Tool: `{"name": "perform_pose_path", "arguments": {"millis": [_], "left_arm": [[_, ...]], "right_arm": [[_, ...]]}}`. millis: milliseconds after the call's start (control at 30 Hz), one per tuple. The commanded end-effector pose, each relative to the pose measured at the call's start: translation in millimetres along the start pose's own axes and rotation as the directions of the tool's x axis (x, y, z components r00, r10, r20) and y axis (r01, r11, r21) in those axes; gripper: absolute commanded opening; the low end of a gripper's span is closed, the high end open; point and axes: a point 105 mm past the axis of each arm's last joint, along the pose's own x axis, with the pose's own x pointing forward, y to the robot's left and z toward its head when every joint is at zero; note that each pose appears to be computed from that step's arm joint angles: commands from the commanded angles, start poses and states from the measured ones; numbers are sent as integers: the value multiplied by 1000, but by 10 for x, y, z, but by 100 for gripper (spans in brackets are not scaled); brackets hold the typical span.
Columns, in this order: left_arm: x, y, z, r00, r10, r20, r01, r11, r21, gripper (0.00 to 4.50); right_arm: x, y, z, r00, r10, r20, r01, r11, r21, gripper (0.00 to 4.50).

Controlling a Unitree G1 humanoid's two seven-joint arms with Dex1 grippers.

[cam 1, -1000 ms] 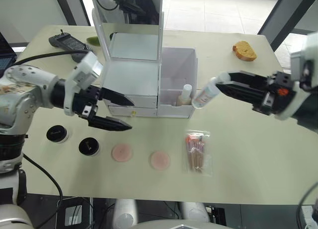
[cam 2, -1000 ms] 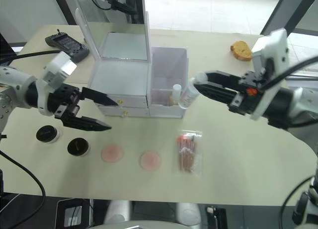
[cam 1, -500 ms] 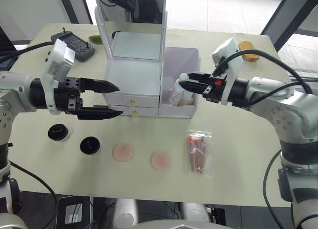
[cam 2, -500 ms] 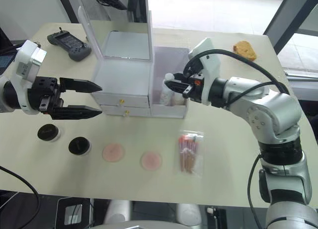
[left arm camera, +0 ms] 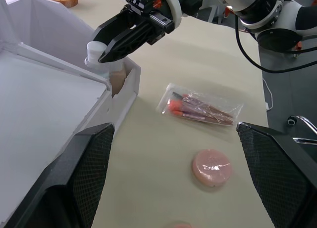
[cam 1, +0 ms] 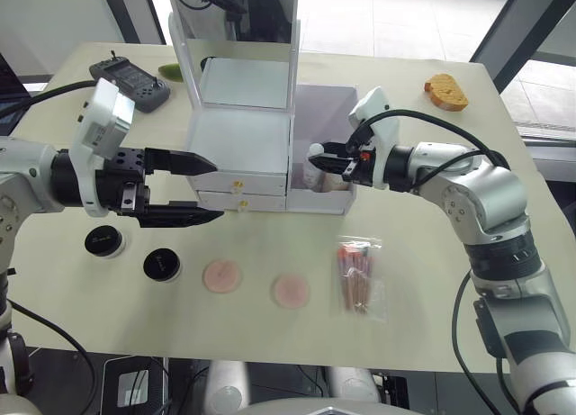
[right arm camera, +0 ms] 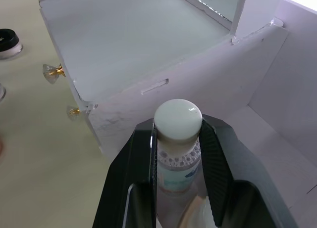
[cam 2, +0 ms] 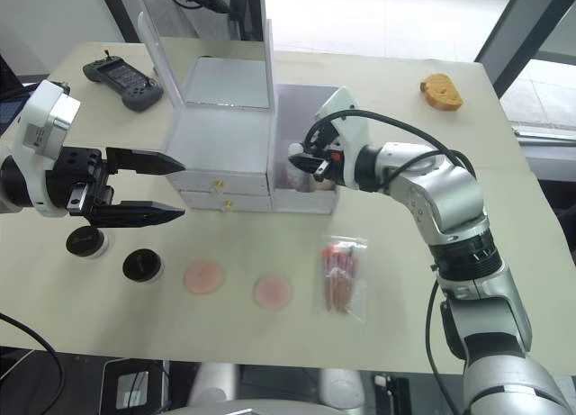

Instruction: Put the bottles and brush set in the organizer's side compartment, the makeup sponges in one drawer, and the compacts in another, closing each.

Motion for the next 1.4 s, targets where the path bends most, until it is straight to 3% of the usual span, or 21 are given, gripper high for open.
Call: {"name": "perform_pose_path", "arguments": {"millis": [33,367,500,600,733,800,933,1067,1167,1267,1300,1400], "left_arm": [[-28,-37,58,1000,-5,-3,5,999,39,429],[-186,88,18,999,39,9,-39,999,7,429],[-577,294,-77,987,157,-9,-158,986,-50,429],[-800,425,-132,972,235,8,-233,969,-87,429],[-1363,680,-303,891,448,76,-427,882,-200,429],[-1688,760,-445,823,558,104,-517,813,-267,429],[-2061,781,-943,714,698,-53,-684,680,-264,429],[-2148,792,-1119,672,736,-85,-722,626,-293,429],[-2103,818,-1101,689,721,-71,-707,648,-282,429],[-1999,895,-887,726,688,-4,-667,702,-251,429],[-1945,908,-811,748,664,13,-643,729,-235,429],[-1576,855,-421,875,479,68,-457,865,-209,429]], "right_arm": [[-22,-26,101,1000,-1,15,2,999,-33,124],[-136,-1,357,995,35,97,-34,999,-14,447],[-565,-105,652,971,48,236,-51,999,7,447],[-827,-222,650,968,3,250,-4,1000,5,447],[-1475,-485,342,974,-147,175,141,989,46,447],[-1814,-535,146,968,-212,137,204,976,76,447],[-2406,-574,-378,934,-356,-36,357,921,153,447],[-2689,-595,-671,890,-439,-122,454,874,173,447],[-2757,-589,-706,882,-456,-115,470,863,185,447],[-2736,-564,-632,893,-439,-97,449,874,184,447],[-2716,-550,-600,900,-428,-89,437,881,183,447],[-2565,-431,-430,935,-349,-64,355,920,167,447]]}}
